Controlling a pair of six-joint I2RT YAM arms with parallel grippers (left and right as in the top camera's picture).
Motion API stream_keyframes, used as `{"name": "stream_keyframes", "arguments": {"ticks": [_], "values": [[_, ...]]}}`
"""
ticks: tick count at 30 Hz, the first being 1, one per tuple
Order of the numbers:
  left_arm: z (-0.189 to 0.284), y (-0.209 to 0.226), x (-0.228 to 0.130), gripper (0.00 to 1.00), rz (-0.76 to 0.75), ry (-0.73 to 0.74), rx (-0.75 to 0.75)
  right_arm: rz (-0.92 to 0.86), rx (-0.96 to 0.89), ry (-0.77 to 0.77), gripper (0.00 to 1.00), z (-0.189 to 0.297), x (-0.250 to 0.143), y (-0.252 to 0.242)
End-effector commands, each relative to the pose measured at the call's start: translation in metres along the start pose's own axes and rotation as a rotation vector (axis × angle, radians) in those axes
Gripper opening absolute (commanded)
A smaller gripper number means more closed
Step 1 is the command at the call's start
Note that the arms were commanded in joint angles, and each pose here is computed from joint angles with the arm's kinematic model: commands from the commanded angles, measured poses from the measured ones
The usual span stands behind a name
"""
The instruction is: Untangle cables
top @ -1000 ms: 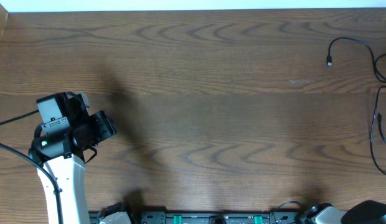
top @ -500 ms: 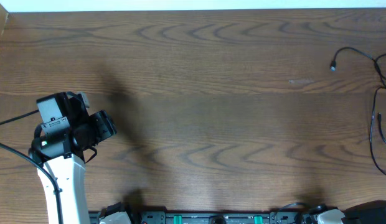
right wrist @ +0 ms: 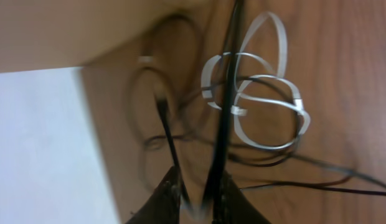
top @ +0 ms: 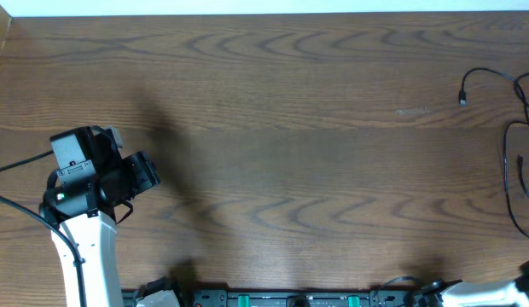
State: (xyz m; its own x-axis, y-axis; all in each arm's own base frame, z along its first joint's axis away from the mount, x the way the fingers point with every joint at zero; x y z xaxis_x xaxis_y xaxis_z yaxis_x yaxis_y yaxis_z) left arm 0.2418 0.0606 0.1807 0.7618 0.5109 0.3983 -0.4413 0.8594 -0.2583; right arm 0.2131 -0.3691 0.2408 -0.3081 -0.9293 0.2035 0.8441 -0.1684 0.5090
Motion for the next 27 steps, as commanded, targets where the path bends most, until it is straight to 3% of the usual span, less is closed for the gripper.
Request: {"name": "stream_keyframes", "arguments": {"ticks": [1, 2, 3, 7, 12, 15, 20, 24, 27], "values": [[0.000, -0.002, -0.001, 0.66, -0.015, 0.011, -0.011, 0.001, -0.132, 0.065, 0.57, -0.045, 0.000, -0.026], [0.000, -0.002, -0.001, 0.66, -0.015, 0.012, -0.011, 0.000, -0.156, 0.092, 0.70, -0.054, -0.003, -0.032], [0.000, -0.002, -0.001, 0.66, -0.014, 0.012, -0.011, -0.023, -0.228, 0.195, 0.99, -0.080, -0.016, -0.051], [0.000, -0.002, -0.001, 0.66, -0.014, 0.012, -0.012, 0.022, -0.201, 0.392, 0.99, -0.111, -0.043, -0.061], [0.000, -0.003, -0.001, 0.66, -0.014, 0.012, -0.015, 0.295, 0.222, 0.609, 0.99, -0.110, -0.082, -0.008], [0.000, -0.003, -0.001, 0.66, -0.014, 0.012, -0.015, 0.410, 0.356, 0.658, 0.99, -0.101, -0.104, 0.017], [0.000, -0.003, -0.001, 0.66, -0.014, 0.012, -0.015, 0.457, 0.193, 0.629, 0.99, -0.102, -0.121, 0.016], [0.000, -0.003, -0.001, 0.66, -0.014, 0.013, -0.015, 0.360, -0.202, 0.447, 0.99, -0.098, -0.101, -0.020], [0.000, -0.003, -0.001, 0.66, -0.014, 0.013, -0.015, 0.240, -0.401, 0.313, 0.99, -0.080, -0.083, -0.042]]}}
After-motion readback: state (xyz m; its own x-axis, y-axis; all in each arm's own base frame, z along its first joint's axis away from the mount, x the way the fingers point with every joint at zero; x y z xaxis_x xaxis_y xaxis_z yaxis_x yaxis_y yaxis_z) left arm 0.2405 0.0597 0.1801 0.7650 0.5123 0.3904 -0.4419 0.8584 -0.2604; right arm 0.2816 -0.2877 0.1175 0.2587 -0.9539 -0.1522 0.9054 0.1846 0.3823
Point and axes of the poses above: each gripper's point midway between its finger pads, its own z axis back along the fingers, its own y axis along the line the jaws close on, x = y × z, the point moved 3 cm from there along z, back along the fingers, and after that the axes turned 5 degrees about z, right-handed, at the moved point
